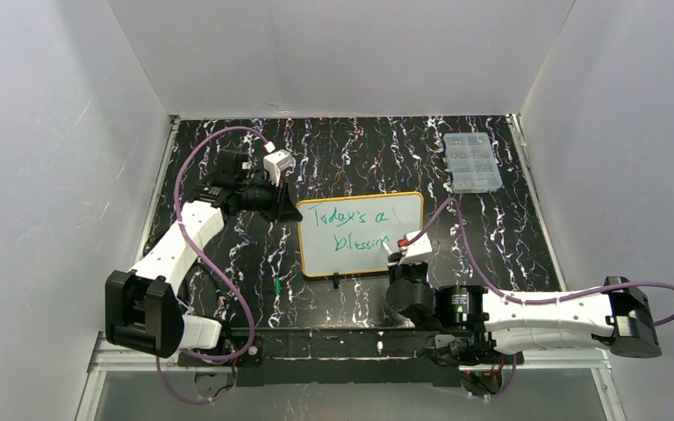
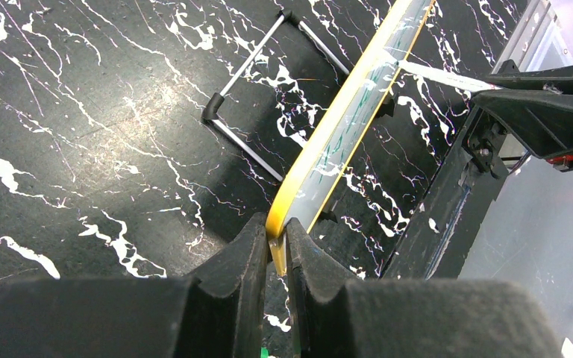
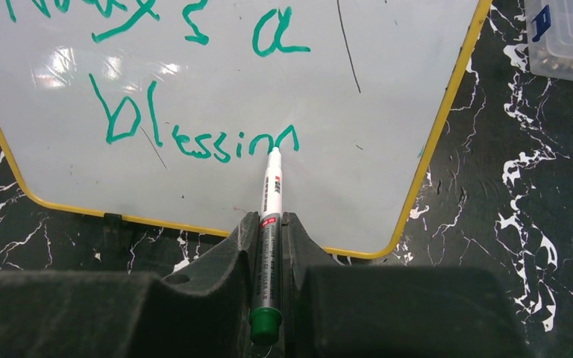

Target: Write a sentence on the whiteboard

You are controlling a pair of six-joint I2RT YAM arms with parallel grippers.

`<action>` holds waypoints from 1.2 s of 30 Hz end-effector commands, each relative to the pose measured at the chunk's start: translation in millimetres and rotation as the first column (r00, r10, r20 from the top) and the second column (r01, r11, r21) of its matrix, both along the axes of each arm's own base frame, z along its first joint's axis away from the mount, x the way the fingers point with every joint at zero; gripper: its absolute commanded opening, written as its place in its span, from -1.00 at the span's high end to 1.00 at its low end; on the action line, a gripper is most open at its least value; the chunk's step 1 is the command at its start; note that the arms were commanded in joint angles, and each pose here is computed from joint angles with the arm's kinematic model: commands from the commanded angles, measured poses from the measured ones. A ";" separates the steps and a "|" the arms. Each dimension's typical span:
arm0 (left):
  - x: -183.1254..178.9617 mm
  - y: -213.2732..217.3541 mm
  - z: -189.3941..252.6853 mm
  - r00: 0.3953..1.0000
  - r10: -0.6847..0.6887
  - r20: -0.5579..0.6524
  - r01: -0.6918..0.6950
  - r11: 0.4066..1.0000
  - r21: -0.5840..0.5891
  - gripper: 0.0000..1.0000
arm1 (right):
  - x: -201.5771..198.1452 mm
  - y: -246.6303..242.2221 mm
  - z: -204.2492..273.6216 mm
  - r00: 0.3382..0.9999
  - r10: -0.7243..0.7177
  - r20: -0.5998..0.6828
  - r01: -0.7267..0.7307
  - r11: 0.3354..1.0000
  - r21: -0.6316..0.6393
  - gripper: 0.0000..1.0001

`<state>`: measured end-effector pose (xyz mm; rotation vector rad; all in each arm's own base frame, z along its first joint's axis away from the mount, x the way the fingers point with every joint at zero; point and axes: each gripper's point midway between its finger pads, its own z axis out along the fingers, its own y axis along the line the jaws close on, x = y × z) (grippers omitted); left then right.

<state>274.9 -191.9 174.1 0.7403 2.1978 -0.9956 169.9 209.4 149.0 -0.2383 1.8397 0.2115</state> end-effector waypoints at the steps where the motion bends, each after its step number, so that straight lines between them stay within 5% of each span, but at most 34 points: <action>1: 0.1 2.3 14.1 0.998 -0.001 0.055 0.002 1.000 -0.009 1.00 | -0.3 -6.0 1.8 0.999 -0.032 -0.014 0.033 0.999 0.021 0.97; 22: 0.0 1.7 13.8 0.999 -0.004 0.052 0.004 1.000 -0.010 1.00 | 9.3 -6.2 32.8 0.995 -0.064 0.080 0.062 0.998 0.022 0.97; 36: -0.2 1.9 14.2 0.998 -0.003 0.055 0.004 1.000 -0.010 1.00 | -5.4 -7.6 -12.8 0.998 -0.029 -0.059 0.029 1.000 0.004 0.97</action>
